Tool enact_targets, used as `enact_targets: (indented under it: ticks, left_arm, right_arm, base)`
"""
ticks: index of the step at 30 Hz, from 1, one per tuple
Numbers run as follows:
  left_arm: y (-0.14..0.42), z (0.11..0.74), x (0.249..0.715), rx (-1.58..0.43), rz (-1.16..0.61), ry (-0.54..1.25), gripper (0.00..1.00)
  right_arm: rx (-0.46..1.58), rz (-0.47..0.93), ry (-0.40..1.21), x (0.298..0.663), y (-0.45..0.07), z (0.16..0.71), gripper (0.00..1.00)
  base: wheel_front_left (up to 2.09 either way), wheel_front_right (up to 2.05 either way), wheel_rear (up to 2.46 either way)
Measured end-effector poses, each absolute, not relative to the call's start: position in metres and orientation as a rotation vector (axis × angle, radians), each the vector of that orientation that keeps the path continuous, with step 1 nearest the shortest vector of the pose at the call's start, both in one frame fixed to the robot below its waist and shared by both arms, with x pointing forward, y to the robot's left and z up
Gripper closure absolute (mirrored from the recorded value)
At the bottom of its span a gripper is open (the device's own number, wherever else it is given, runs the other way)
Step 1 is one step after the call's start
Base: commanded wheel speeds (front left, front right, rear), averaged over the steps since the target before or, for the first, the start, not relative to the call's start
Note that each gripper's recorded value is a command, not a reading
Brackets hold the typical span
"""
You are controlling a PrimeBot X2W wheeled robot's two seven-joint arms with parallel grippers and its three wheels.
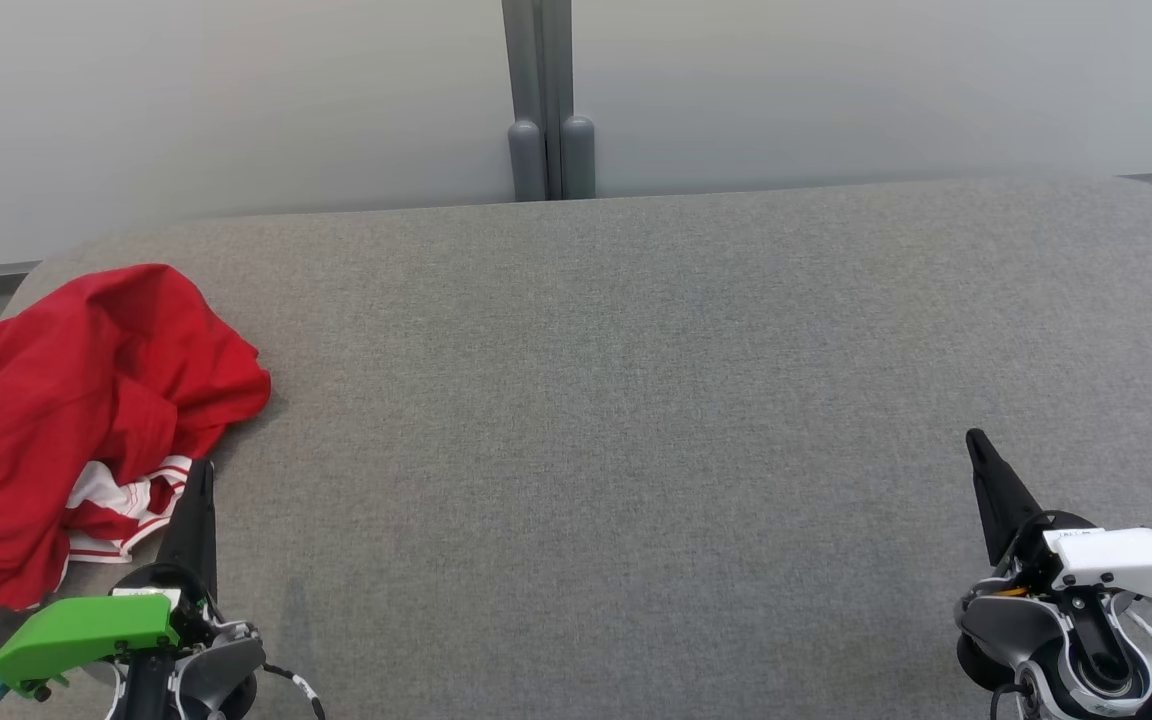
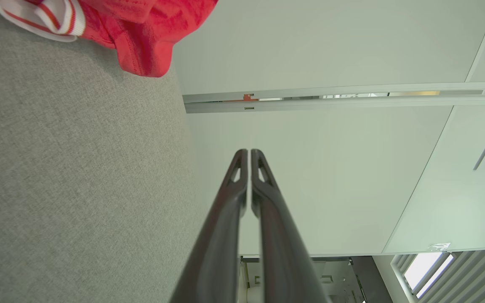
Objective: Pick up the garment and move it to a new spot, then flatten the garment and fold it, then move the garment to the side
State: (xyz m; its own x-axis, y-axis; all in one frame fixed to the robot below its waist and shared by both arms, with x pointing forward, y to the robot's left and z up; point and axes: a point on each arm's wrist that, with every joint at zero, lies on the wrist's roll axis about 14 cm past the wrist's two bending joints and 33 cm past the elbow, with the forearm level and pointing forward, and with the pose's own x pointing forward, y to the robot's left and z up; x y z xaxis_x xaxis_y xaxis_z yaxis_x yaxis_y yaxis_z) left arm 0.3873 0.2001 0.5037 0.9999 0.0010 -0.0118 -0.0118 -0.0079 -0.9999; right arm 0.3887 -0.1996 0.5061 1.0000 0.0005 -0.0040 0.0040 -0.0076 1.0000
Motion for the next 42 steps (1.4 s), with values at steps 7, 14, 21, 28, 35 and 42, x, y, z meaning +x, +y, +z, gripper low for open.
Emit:
enact_targets:
  ticks: [7,14,21,28,35,42]
  left_arm:
    - [0.2001,0.5038,0.3873,-1.579,0.01,0.008,1.0]
    - [0.2001,0.5038,0.3873,-1.579,0.01,0.008,1.0]
    - [0.2001,0.5038,0.3873,-1.579,0.01,0.008,1.0]
    - [0.2001,0.5038,0.3873,-1.579,0.01,0.008,1.0]
    - [0.2001,0.5039,0.3873,-1.579,0.01,0.008,1.0]
    - [0.2001,0.5038,0.3873,-1.579,0.01,0.008,1.0]
  right_arm:
    - [1.578,-0.003,0.004,0.3887,-0.1996,0.5061,1.0]
    - [1.578,-0.003,0.003,0.3887,-0.1996,0.5061,1.0]
    - [1.578,-0.003,0.004,0.3887,-0.1996,0.5061,1.0]
    - [1.578,-0.003,0.004,0.3887,-0.1996,0.5061,1.0]
    - [1.578,-0.003,0.004,0.3887,-0.1996,0.5061,1.0]
    - [1.578,-0.003,0.004,0.3887,-0.1996,0.5061,1.0]
  base:
    - [0.0,0.0,0.0]
    - [0.0,0.0,0.0]
    - [0.0,0.0,0.0]
    - [0.0,0.0,0.0]
    - [0.0,0.0,0.0]
    - [0.0,0.0,0.0]
